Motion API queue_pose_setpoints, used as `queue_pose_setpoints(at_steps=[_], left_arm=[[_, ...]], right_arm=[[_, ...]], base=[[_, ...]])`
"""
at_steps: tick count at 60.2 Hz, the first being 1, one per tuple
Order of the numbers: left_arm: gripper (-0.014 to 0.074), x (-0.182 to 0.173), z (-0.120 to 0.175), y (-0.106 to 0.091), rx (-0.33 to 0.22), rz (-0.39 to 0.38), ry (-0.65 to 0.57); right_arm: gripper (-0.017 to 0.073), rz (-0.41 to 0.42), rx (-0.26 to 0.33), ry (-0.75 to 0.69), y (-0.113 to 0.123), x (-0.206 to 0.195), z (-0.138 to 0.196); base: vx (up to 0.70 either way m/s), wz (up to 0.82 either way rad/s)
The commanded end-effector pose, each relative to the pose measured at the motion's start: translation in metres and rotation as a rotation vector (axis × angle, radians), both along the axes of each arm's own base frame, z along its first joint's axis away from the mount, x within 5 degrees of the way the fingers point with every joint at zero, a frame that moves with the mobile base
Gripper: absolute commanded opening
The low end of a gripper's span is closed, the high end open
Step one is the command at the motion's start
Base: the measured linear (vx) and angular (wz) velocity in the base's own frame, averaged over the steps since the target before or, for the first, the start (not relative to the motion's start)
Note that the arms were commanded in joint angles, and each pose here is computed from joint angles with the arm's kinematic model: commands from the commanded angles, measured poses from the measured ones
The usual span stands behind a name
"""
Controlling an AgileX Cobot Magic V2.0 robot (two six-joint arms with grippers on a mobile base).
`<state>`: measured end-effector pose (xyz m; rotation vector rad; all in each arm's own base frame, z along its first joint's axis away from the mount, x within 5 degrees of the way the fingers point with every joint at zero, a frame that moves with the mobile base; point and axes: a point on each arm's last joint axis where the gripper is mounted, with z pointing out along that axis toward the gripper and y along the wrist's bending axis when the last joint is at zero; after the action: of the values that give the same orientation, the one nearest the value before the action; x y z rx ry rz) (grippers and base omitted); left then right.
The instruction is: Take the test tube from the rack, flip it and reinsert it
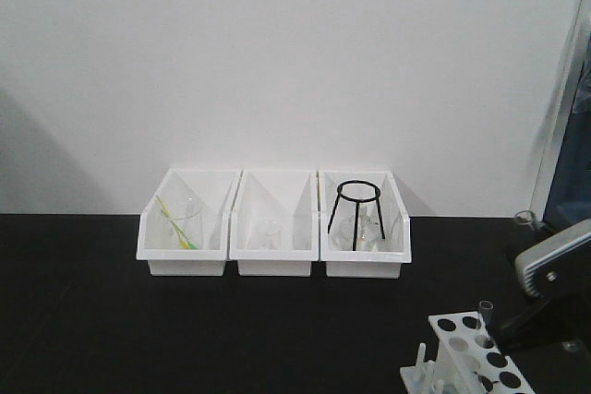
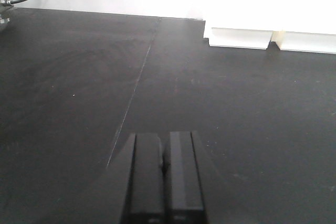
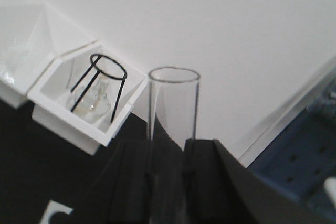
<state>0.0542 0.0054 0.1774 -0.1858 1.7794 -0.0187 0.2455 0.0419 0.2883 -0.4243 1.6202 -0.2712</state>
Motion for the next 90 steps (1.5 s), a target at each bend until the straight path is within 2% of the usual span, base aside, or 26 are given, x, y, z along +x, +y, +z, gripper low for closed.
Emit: queue_pose_setpoints(at_steps=[1, 9, 14, 21, 29, 35, 42, 52, 62, 72, 76, 90], left_arm=[[-0.0006, 0.001, 0.008, -0.001, 0.004, -0.011, -0.099], [-0.0006, 0.001, 0.008, -0.001, 0.004, -0.011, -0.099], [-0.0006, 0.001, 0.008, -0.001, 0.004, -0.011, -0.099], [-0.0006, 0.001, 0.008, -0.001, 0.004, -0.011, -0.099], [-0.0006, 0.001, 0.008, -0.001, 0.004, -0.011, -0.099], [-0.0006, 0.001, 0.008, -0.001, 0.004, -0.011, -0.099], [-0.0006, 0.001, 0.008, -0.001, 0.004, -0.011, -0.099], [-0.0006, 0.001, 0.008, -0.001, 0.004, -0.011, -0.099], [-0.0006, 0.001, 0.008, -0.001, 0.004, -0.011, -0.099], [-0.0006, 0.001, 0.008, -0.001, 0.004, -0.011, -0.099], [-0.0006, 0.001, 0.008, -0.001, 0.004, -0.011, -0.099], [-0.0006, 0.001, 0.008, -0.001, 0.004, -0.011, -0.099]], right_arm=[[-0.0008, -0.065, 0.291, -0.148, -0.006, -0.001, 0.026], [-0.0008, -0.070, 0.531, -0.156, -0.007, -0.001, 0.028], [-0.0008, -0.070, 0.596, -0.148, -0.007, -0.001, 0.028], [-0.0008, -0.071, 0.592, -0.136, -0.006, 0.001, 0.025], [-0.0008, -0.065, 0.553, -0.100, -0.002, 0.010, 0.013], [-0.0008, -0.040, 0.520, -0.097, 0.002, 0.018, 0.005], [-0.0008, 0.001, 0.520, -0.094, 0.007, 0.024, -0.001], [-0.0008, 0.008, 0.464, -0.106, 0.006, 0.021, -0.010], [-0.0008, -0.001, 0.456, -0.162, 0.000, 0.003, -0.031], [-0.0008, 0.070, 0.436, -0.184, 0.006, 0.001, -0.029], [-0.0008, 0.072, 0.451, -0.178, 0.006, 0.001, -0.030], [-0.0008, 0.073, 0.433, -0.139, 0.009, 0.009, -0.044]], base=[[0.00, 0.00], [0.00, 0.00], [0.00, 0.00], [0.00, 0.00], [0.00, 0.00], [0.00, 0.00], [0.00, 0.00], [0.00, 0.00], [0.00, 0.00], [0.00, 0.00], [0.00, 0.00], [0.00, 0.00]])
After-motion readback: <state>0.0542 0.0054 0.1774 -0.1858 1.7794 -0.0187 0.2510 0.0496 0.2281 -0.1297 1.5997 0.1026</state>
